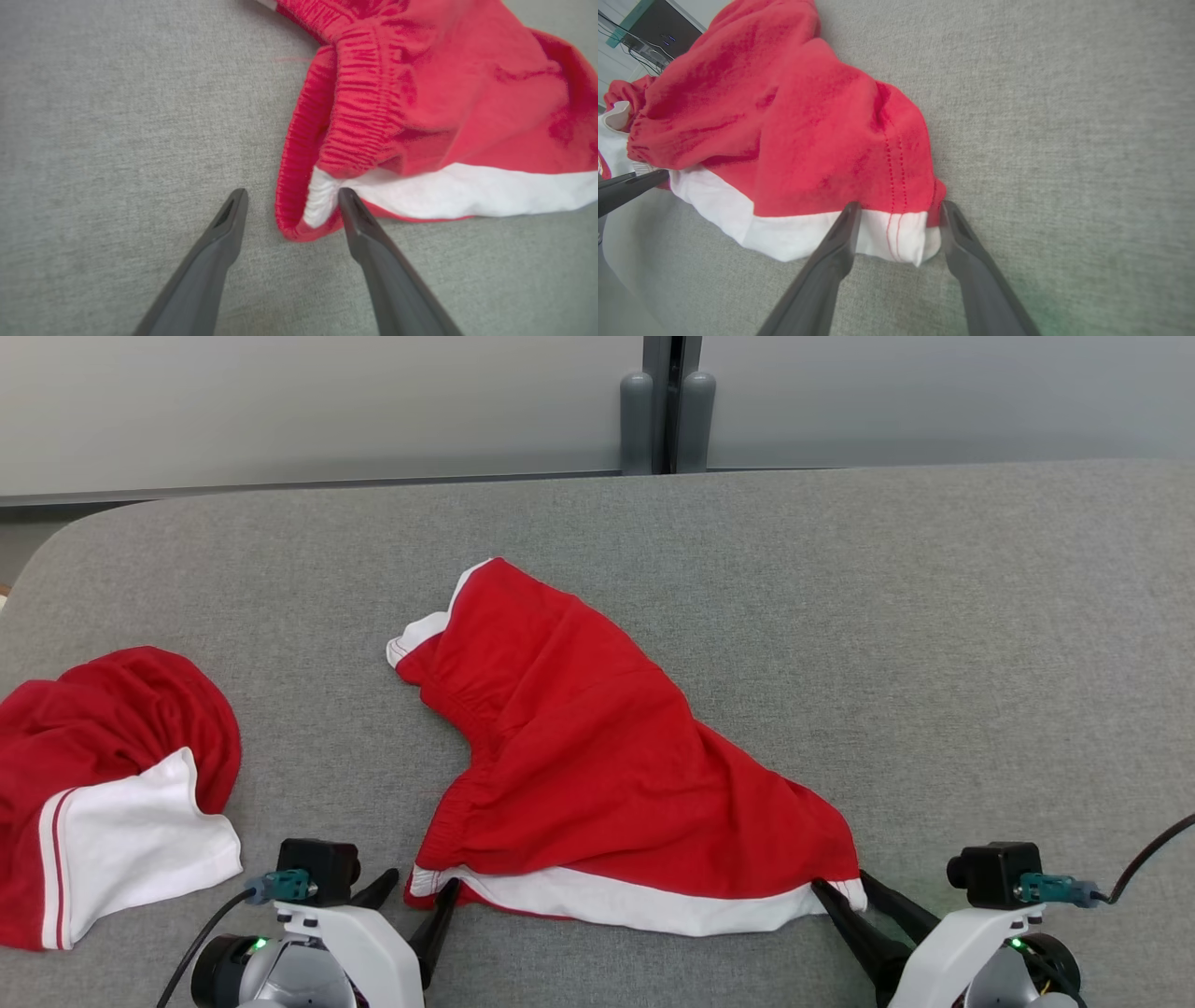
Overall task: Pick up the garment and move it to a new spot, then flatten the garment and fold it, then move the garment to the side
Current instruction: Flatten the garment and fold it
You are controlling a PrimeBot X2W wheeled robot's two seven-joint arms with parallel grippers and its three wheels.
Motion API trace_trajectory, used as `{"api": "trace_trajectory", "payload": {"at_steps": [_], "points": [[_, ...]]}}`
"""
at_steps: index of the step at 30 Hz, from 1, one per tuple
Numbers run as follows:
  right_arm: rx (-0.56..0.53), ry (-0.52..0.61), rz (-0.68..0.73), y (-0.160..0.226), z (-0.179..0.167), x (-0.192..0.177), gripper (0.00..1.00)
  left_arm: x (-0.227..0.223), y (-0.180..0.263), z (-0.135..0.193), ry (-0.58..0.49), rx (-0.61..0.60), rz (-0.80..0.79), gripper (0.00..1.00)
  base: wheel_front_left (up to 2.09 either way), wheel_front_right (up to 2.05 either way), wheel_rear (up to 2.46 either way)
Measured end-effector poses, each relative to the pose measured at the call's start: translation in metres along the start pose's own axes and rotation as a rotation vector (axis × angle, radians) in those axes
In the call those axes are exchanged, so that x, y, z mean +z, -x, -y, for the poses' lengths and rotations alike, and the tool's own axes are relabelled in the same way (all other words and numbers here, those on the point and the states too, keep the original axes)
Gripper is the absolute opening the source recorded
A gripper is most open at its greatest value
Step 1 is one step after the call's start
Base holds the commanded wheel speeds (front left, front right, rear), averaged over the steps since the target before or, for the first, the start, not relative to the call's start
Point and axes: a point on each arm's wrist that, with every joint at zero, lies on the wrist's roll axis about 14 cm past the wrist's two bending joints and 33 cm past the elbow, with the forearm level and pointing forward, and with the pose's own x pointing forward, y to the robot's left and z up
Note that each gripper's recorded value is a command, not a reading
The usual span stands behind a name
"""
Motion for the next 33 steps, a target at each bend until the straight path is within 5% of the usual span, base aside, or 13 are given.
{"api": "trace_trajectory", "payload": {"at_steps": [2, 3, 10, 13, 19, 26, 33], "points": [[0.003, 0.001, -0.005, -0.001, 0.000, 0.000, 0.04, -0.003, -0.002, 0.003, -0.005, -0.015, -0.018, 0.35, 0.00, 0.00, 0.00], [0.009, -0.001, -0.010, -0.001, -0.002, -0.002, 0.00, -0.002, -0.003, 0.004, -0.007, -0.021, -0.015, 0.00, 0.00, 0.00, 0.00], [0.057, -0.013, 0.081, 0.003, -0.015, 0.018, 0.00, 0.013, 0.002, 0.015, 0.013, -0.068, 0.030, 0.00, 0.00, 0.00, 0.00], [0.156, -0.108, 0.200, 0.008, -0.044, 0.050, 0.00, 0.016, 0.008, 0.026, 0.022, -0.118, 0.027, 0.00, 0.00, 0.00, 0.00], [0.195, -0.055, 0.287, 0.025, -0.040, 0.094, 0.00, 0.048, 0.012, 0.037, -0.072, -0.195, -0.014, 0.00, 0.00, 0.00, 0.00], [0.241, -0.020, 0.406, 0.024, -0.031, 0.177, 0.00, 0.100, -0.012, 0.052, -0.097, -0.320, -0.178, 0.00, 0.00, 0.00, 0.00], [0.251, -0.011, 0.573, 0.016, -0.008, 0.280, 0.00, 0.207, -0.068, 0.055, -0.223, -0.287, -0.095, 0.00, 0.00, 0.00, 0.00]]}}
